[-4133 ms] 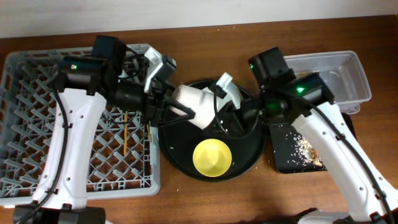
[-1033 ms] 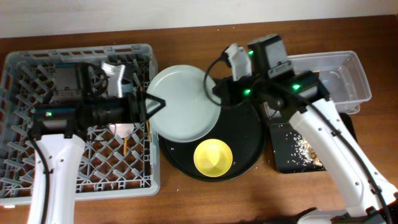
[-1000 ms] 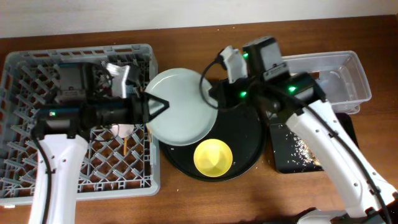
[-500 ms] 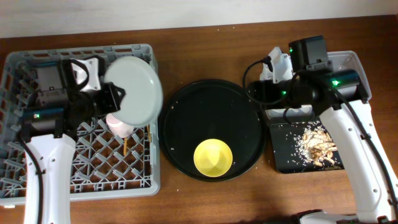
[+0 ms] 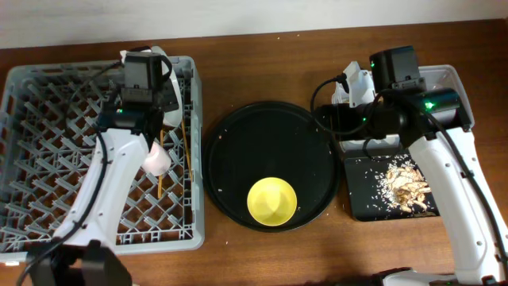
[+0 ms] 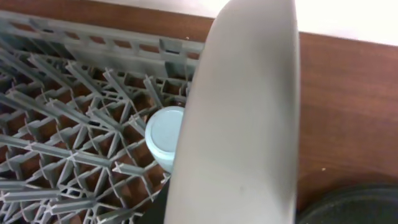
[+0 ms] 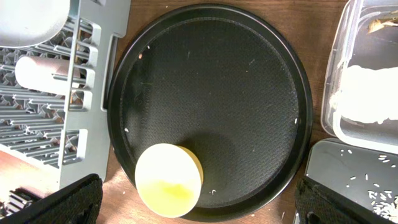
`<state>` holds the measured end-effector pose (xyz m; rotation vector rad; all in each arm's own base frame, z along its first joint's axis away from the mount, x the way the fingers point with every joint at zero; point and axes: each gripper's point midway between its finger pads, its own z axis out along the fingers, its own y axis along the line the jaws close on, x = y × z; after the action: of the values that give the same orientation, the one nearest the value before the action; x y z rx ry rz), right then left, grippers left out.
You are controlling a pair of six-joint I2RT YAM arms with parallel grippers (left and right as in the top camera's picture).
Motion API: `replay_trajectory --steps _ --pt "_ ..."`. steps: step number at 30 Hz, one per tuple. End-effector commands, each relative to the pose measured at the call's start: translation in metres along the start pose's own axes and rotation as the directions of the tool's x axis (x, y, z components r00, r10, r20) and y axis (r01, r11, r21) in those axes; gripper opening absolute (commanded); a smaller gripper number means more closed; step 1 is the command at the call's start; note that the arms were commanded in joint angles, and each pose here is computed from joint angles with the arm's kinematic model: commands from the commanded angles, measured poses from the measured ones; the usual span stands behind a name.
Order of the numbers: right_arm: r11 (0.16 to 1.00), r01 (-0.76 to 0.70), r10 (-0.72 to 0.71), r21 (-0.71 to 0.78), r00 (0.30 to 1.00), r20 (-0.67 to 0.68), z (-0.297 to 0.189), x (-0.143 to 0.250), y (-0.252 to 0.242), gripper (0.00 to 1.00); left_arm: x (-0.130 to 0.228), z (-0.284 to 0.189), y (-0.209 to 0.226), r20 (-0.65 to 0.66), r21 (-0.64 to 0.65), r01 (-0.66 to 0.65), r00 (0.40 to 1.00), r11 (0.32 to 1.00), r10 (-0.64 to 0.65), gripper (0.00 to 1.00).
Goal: Sort waste into correct bins and load items into the dishwasher rack
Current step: 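Stand the white plate upright in the rack with the left gripper, then grasp the yellow bowl with the left gripper and place it in the rack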
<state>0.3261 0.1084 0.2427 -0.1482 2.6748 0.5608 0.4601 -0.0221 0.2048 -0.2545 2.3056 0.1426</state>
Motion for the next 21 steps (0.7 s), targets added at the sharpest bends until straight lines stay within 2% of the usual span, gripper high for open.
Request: replay_trajectory --steps 1,5,6,7,9,11,12,13,15,17,18,19,20,21 --pt "1.000 0.012 -0.012 0.002 1.000 0.008 -0.003 0.000 0.000 0.99 0.015 0.024 -0.002 -0.050 -0.024 -0.033 0.998 0.999 0.032 0.00" --pt "1.000 0.012 -0.012 0.002 1.000 0.008 -0.003 0.000 0.000 0.99 0.034 0.048 -0.005 -0.110 -0.032 -0.052 0.993 0.998 0.049 0.02" --pt "1.000 0.012 -0.012 0.002 1.000 0.008 -0.003 0.000 0.000 0.99 0.032 0.048 -0.006 -0.102 -0.030 -0.050 0.994 0.998 0.046 0.34" --pt "1.000 0.012 -0.012 0.002 1.000 0.008 -0.003 0.000 0.000 0.99 0.032 0.048 -0.006 -0.100 -0.030 -0.049 0.994 0.998 0.046 0.72" --pt "1.000 0.012 -0.012 0.002 1.000 0.008 -0.003 0.000 0.000 0.99 0.026 0.045 -0.006 -0.081 -0.026 -0.043 0.996 0.999 0.040 0.95" --pt "1.000 0.012 -0.012 0.002 1.000 0.008 -0.003 0.000 0.000 0.99 -0.002 0.018 -0.004 -0.001 -0.008 -0.016 1.000 1.000 0.016 0.99" --pt "1.000 0.012 -0.012 0.002 1.000 0.008 -0.003 0.000 0.000 0.99 -0.020 -0.009 -0.001 0.060 0.008 0.003 0.998 1.000 -0.003 0.99" --pt "1.000 0.012 -0.012 0.002 1.000 0.008 -0.003 0.000 0.000 0.99 -0.033 -0.058 -0.004 0.110 0.085 0.008 0.994 0.996 -0.017 0.99" --pt "1.000 0.012 -0.012 0.002 1.000 0.008 -0.003 0.000 0.000 0.99 -0.021 -0.113 -0.018 0.084 0.238 0.001 0.996 0.971 -0.022 0.99" --pt "1.000 0.012 -0.012 0.002 1.000 0.008 -0.003 0.000 0.000 0.99 0.017 -0.155 -0.033 -0.044 0.366 0.028 0.999 0.930 -0.013 0.94" --pt "1.000 0.012 -0.012 0.002 1.000 0.008 -0.003 0.000 0.000 0.98 0.070 -0.170 -0.050 -0.242 0.421 0.055 0.969 0.905 0.054 0.89" --pt "1.000 0.012 -0.012 0.002 1.000 0.008 -0.003 0.000 0.000 0.99 0.099 -0.174 -0.063 -0.319 0.457 0.036 0.939 0.889 0.126 0.84" --pt "1.000 0.012 -0.012 0.002 1.000 0.008 -0.003 0.000 0.000 0.99 0.121 -0.173 -0.076 -0.354 0.484 0.009 0.917 0.875 0.185 0.82" --pt "1.000 0.012 -0.012 0.002 1.000 0.008 -0.003 0.000 0.000 0.99 0.162 -0.164 -0.102 -0.371 0.535 -0.055 0.882 0.843 0.292 0.76"
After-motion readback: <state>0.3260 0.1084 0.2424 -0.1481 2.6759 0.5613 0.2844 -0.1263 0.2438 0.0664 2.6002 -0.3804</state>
